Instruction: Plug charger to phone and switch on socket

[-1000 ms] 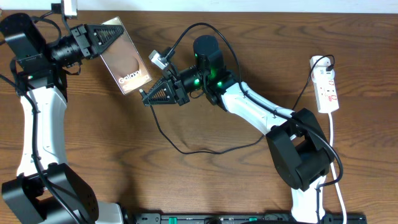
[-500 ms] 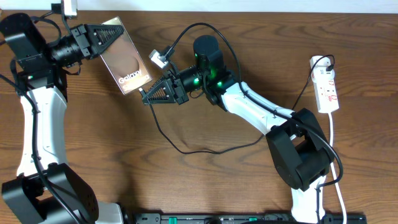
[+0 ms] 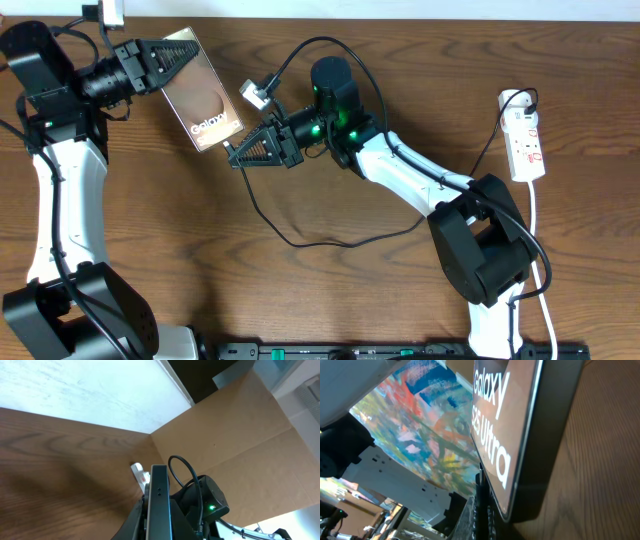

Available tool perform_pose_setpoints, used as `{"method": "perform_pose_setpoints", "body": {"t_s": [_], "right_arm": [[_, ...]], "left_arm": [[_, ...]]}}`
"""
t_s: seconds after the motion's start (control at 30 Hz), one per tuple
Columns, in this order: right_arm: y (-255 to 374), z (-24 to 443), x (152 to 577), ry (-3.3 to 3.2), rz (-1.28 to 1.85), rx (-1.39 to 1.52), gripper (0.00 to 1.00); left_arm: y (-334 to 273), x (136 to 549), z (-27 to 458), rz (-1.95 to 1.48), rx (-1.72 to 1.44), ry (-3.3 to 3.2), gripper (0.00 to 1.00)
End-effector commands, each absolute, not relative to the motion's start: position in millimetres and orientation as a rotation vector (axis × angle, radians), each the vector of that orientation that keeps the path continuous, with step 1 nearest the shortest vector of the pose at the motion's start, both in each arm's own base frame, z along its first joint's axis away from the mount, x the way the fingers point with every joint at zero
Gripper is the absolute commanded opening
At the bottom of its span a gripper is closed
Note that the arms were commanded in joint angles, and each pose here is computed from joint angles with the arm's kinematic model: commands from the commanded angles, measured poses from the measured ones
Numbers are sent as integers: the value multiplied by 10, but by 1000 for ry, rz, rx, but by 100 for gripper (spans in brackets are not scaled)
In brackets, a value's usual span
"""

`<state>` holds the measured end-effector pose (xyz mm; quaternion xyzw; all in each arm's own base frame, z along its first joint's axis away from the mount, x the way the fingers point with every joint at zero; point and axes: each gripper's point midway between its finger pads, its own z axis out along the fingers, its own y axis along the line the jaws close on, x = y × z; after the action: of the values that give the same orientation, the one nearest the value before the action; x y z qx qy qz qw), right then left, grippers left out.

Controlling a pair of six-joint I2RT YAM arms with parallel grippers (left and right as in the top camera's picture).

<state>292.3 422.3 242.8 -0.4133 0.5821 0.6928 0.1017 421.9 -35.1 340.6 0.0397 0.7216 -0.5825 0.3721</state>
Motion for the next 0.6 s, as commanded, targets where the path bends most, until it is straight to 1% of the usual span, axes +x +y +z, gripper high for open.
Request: {"method": "perform_pose_setpoints", "body": {"t_s": [0.0,0.17,0.57], "right_arm": [[4260,2458,2898,1706,2048,-1234,1],[4260,2458,2900,1707,2047,-1233,1],[4260,2459,2900,1706,2047,-1233,1]], "left_arm": [[-361,4179,3443,-1494,142,1837,7],[-354,4191,3440,-1511,104,1849,7],[-356,4190,3440,-1495,127,1841,7]]}}
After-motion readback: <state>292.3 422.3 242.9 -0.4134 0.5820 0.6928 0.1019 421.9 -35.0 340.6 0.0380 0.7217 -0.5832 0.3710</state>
